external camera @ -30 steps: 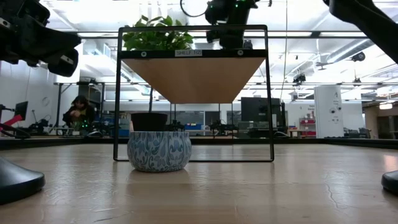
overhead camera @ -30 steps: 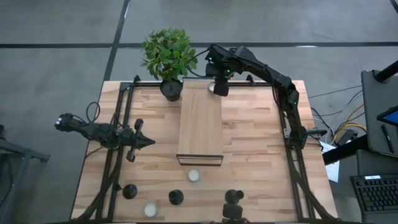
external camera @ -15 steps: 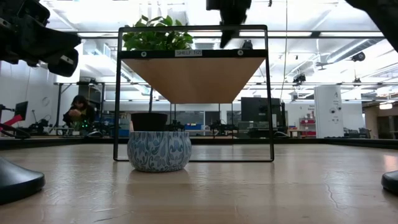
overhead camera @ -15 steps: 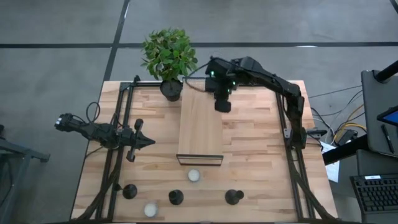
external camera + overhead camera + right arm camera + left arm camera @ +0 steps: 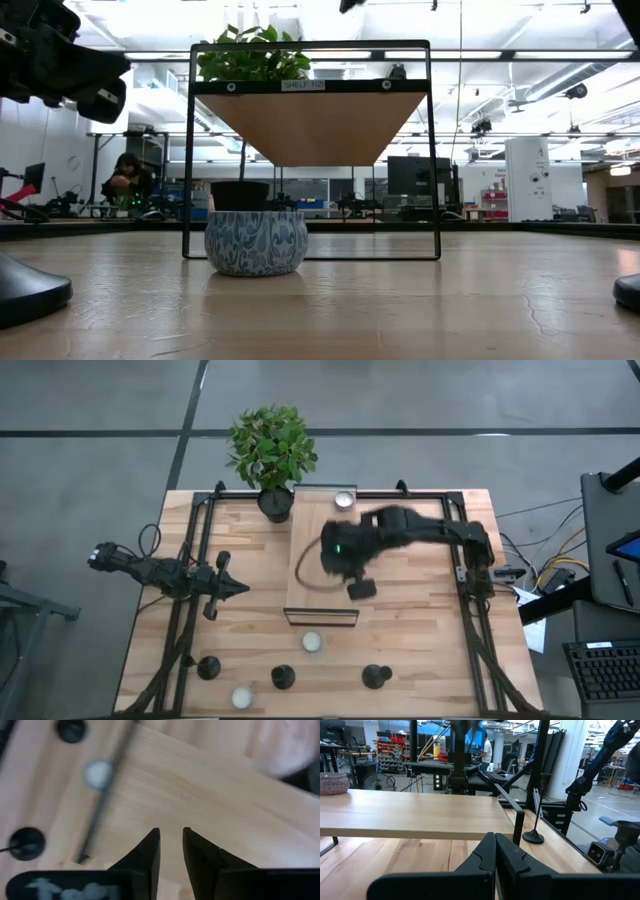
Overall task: Pick & Place candle stick holders
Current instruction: Put the top white candle on the shelf
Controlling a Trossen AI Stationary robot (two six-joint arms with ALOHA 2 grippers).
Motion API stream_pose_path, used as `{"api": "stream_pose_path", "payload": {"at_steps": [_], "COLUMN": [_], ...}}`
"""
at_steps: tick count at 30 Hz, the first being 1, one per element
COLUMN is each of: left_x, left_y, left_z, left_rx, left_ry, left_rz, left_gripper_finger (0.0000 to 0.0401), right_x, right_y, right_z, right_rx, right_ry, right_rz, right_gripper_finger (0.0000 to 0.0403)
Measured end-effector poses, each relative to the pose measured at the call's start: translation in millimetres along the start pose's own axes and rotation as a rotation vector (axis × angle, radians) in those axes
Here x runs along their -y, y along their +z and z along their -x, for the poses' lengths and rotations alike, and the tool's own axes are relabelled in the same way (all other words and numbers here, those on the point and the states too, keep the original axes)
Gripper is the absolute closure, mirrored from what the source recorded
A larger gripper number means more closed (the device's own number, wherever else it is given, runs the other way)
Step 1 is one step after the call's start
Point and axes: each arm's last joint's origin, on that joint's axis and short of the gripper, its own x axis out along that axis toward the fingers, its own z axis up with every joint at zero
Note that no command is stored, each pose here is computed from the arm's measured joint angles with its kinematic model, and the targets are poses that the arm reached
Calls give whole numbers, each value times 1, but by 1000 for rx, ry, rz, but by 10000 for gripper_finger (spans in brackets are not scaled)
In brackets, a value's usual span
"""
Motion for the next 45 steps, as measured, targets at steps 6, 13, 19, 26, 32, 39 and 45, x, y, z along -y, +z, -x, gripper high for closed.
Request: {"api": "stream_pose_path", "payload": {"at_steps": [6, 13, 19, 26, 32, 39, 45], "left_x": [0, 0, 0, 0, 0, 0, 0], "left_y": [0, 0, 0, 0, 0, 0, 0], "left_z": [0, 0, 0, 0, 0, 0, 0], "left_rx": [0, 0, 0, 0, 0, 0, 0], "left_ry": [0, 0, 0, 0, -1, 0, 0], "left_rz": [0, 0, 0, 0, 0, 0, 0], "left_gripper_finger": [401, 401, 401, 401, 401, 401, 401], "right_x": [-54, -102, -128, -146, -155, -159, -158], "right_y": [17, 23, 18, 7, -4, -11, -17], "right_z": [-17, -49, -81, -113, -136, -157, -172], "right_rx": [73, 132, 153, 167, 169, 235, 226], "right_ry": [49, 95, 108, 122, 94, 72, 59], "right_rz": [130, 233, 278, 307, 333, 329, 287], "right_gripper_finger": [305, 300, 311, 321, 316, 292, 272]}}
